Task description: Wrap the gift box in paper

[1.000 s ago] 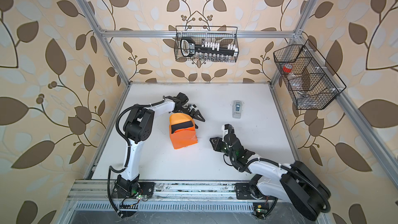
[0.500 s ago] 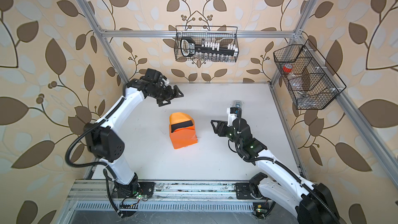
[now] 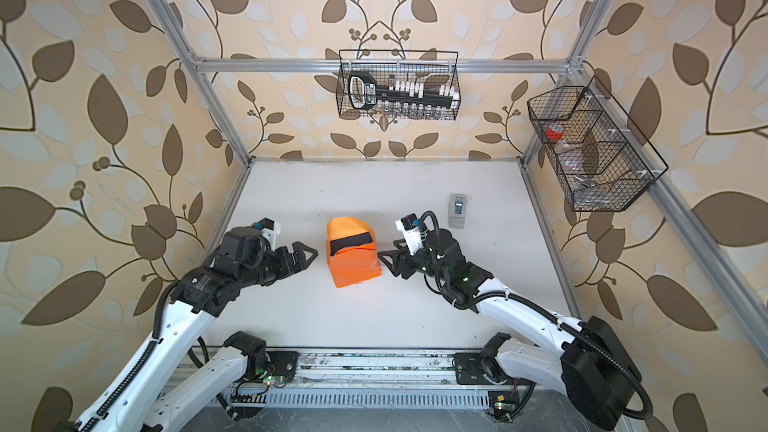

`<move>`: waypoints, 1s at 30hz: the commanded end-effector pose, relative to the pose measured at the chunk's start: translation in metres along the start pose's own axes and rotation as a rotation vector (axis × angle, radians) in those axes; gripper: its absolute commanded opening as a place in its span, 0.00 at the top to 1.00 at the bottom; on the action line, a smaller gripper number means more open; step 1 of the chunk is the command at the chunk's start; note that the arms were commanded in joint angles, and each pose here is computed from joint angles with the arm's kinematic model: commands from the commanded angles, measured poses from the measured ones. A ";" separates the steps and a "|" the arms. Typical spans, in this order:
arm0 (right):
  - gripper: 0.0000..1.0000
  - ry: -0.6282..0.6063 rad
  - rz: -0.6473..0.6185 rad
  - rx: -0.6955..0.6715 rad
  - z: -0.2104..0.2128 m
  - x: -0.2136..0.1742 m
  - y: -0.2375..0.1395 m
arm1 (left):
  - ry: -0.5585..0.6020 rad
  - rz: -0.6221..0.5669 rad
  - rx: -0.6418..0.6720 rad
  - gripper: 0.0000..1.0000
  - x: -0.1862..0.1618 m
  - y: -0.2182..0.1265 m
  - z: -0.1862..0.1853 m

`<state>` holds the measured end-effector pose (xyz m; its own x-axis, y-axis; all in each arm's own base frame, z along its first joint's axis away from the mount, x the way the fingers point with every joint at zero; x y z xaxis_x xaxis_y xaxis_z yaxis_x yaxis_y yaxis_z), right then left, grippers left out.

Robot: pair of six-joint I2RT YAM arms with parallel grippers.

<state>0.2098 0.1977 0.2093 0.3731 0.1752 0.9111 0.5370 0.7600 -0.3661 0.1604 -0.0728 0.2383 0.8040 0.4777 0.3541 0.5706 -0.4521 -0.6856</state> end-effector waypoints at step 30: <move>0.37 -0.136 -0.115 0.059 0.005 0.021 0.068 | 0.121 -0.184 -0.191 0.01 -0.026 0.031 -0.010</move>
<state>0.2482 0.2544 0.1933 0.2269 0.1861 0.9560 0.5258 0.8028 -0.2811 0.1616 -0.1079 0.2081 0.7103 0.4635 0.5297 0.7031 -0.5026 -0.5031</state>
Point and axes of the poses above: each gripper's point midway between its finger pads, its own y axis out along the fingers, its own z axis along the line the jaws close on, x = y × z, the point moved 9 cm from there along -y, back along the fingers, and after that the axes turned 10 degrees about -y, right-handed, at the moved point
